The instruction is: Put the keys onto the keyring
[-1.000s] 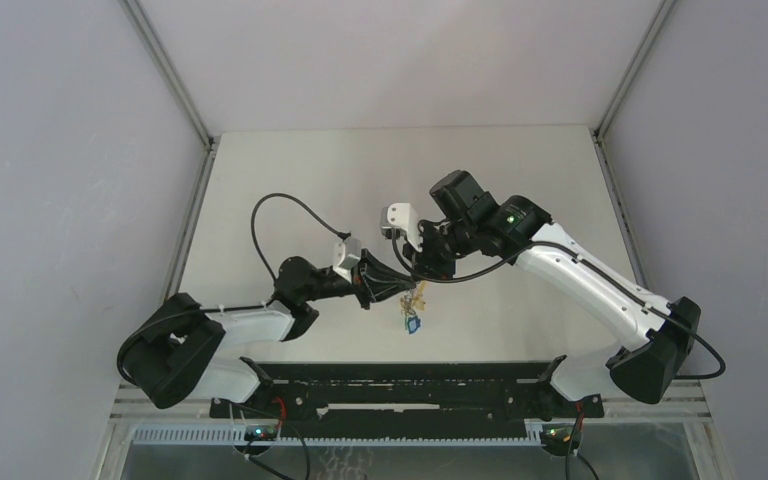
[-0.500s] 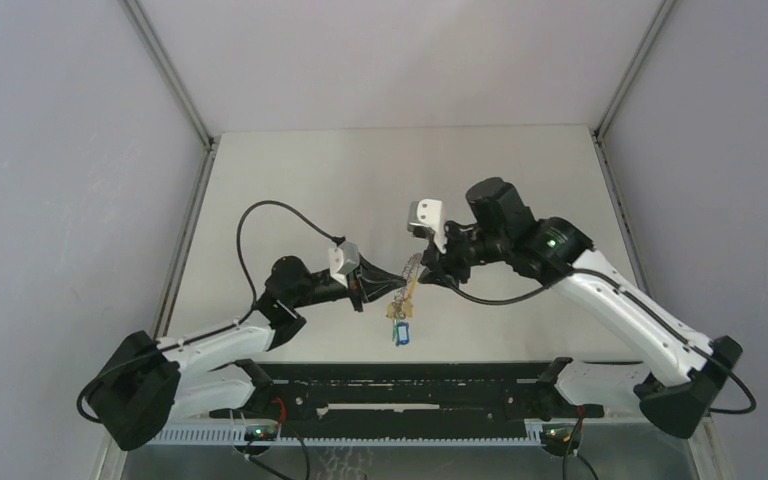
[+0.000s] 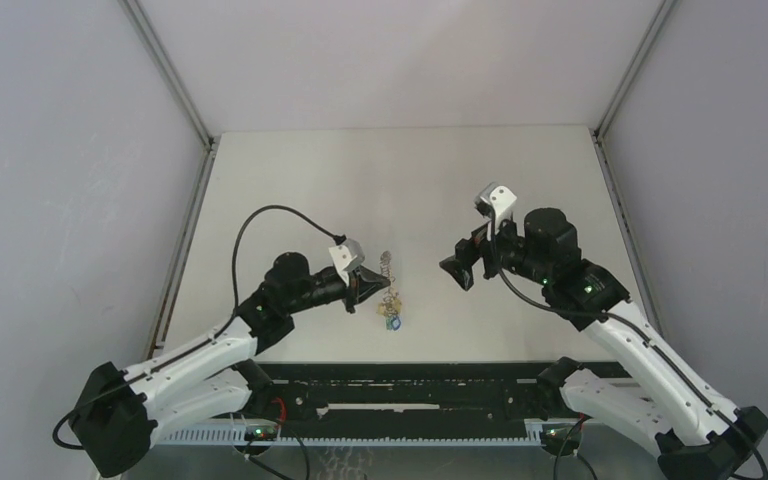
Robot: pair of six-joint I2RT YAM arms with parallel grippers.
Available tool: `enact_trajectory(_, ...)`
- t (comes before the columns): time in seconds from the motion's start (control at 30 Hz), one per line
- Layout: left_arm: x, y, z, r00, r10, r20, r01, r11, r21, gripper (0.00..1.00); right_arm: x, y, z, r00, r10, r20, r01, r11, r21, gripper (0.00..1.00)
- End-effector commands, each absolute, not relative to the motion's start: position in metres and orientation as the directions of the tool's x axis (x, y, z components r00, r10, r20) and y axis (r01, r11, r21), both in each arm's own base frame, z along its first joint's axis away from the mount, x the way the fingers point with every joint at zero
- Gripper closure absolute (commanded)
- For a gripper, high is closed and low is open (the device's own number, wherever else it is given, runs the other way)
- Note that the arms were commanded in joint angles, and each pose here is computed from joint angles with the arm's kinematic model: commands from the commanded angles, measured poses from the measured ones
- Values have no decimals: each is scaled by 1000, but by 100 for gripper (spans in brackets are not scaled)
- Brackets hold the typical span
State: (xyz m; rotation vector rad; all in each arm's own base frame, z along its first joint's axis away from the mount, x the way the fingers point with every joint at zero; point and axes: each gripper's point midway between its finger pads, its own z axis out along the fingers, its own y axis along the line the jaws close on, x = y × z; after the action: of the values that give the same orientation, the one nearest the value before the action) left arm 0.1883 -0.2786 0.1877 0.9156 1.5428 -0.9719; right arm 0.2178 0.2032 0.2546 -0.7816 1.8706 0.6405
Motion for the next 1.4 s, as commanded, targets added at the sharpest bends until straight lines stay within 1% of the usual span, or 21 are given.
enact_trajectory(0.0, 195, -278, 234, -79, 59, -995, 914, 403, -49, 100, 231, 191, 274, -293, -75, -953, -659, 738, 145, 0)
enact_trajectory(0.17, 195, -271, 239, -81, 108, -991, 906, 423, -28, 100, 223, 190, 261, -283, -94, -954, -684, 718, 132, 0)
enact_trajectory(0.23, 195, -269, 247, -79, 123, -989, 903, 430, -18, 100, 222, 190, 259, -288, -96, -953, -683, 718, 134, 2)
enact_trajectory(0.43, 184, -255, 261, -40, 206, -978, 912, 407, 49, 100, 231, 184, 241, -361, -99, -927, -623, 765, 161, 7)
enact_trajectory(0.63, 174, -242, 273, 85, 280, -956, 918, 350, 184, 100, 241, 174, 218, -453, -72, -888, -538, 816, 209, 9)
enact_trajectory(0.73, 169, -242, 273, 128, 312, -942, 929, 295, 224, 100, 246, 165, 211, -473, -55, -879, -492, 844, 213, 14)
enact_trajectory(0.83, 165, -242, 274, 175, 311, -934, 929, 262, 262, 100, 251, 155, 203, -491, -35, -871, -447, 868, 217, 17)
enact_trajectory(0.97, 160, -240, 273, 244, 292, -925, 919, 236, 317, 100, 256, 144, 191, -509, -2, -861, -395, 889, 231, 18)
enact_trajectory(1.2, 161, -233, 254, 356, 317, -879, 876, 215, 432, 100, 268, 137, 179, -521, 33, -853, -357, 899, 253, 20)
enact_trajectory(1.37, 172, -228, 250, 377, 369, -850, 846, 238, 478, 100, 277, 135, 171, -532, 43, -846, -334, 907, 257, 21)
